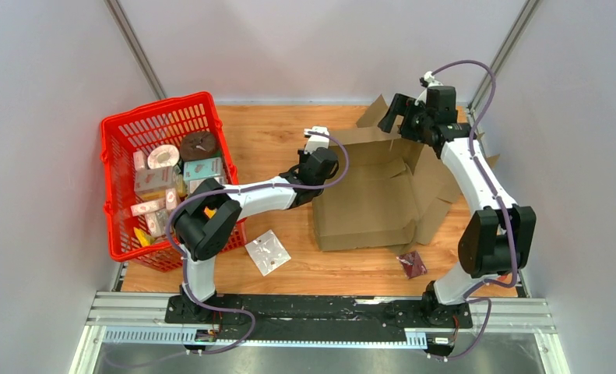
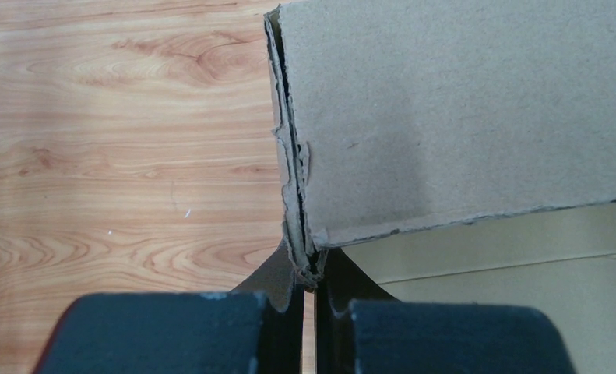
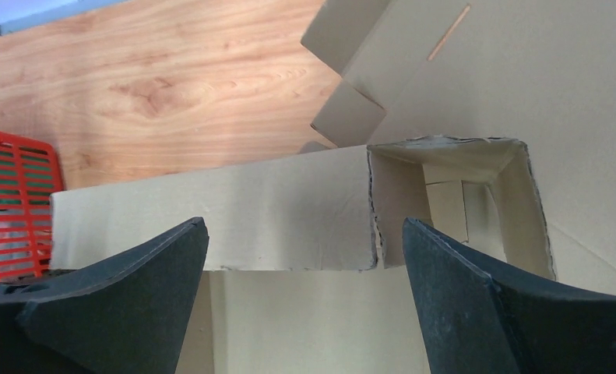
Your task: Fold the paper box
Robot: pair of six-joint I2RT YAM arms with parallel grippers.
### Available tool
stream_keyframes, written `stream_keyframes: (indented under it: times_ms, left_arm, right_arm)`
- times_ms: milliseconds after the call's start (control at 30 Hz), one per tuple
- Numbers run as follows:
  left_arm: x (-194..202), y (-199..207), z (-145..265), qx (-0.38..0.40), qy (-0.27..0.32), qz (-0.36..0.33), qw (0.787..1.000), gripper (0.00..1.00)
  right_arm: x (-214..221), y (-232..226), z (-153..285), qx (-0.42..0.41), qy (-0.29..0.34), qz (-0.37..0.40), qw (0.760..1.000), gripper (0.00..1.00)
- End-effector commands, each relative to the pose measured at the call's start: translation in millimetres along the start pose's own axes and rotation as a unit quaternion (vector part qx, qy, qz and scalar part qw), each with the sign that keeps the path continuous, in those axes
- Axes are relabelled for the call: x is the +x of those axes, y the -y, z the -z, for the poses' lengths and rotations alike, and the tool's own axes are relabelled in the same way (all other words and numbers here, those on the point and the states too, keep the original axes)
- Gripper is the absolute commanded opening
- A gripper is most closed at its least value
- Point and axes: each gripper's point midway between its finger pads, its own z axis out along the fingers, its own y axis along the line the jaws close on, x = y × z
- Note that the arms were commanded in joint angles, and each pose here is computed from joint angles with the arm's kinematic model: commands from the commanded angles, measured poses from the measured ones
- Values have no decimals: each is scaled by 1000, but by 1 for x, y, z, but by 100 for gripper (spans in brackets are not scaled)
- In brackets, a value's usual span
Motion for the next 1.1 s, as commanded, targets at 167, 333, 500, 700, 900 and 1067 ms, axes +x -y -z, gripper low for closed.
stream_keyframes:
  times_ms: [167,333,500,700,900,1067]
  left_arm:
    - [-7,4,10,27,-5,-1,1000,0]
    - [-7,6,10,31,-4,0,1000,0]
    - [-3,9,9,36,-11,2,999,0]
    - [-3,6,10,32,-10,4,999,0]
    - [-4,4,10,26,-9,5,1000,0]
    - [-4,4,9,26,-10,7,1000,0]
  right_arm:
    - [17,-4,-12,-60,-47,-95,993,79]
    - [-3,-4,-3,-139,2,-188,972,40]
    - [2,9,-9,-138,1,-234,962,0]
    - [11,27,-7,-89,-5,-209,974,49]
    - [27,59,32,40,32,-124,991,85]
    - [75,90,55,117,71,-117,984,80]
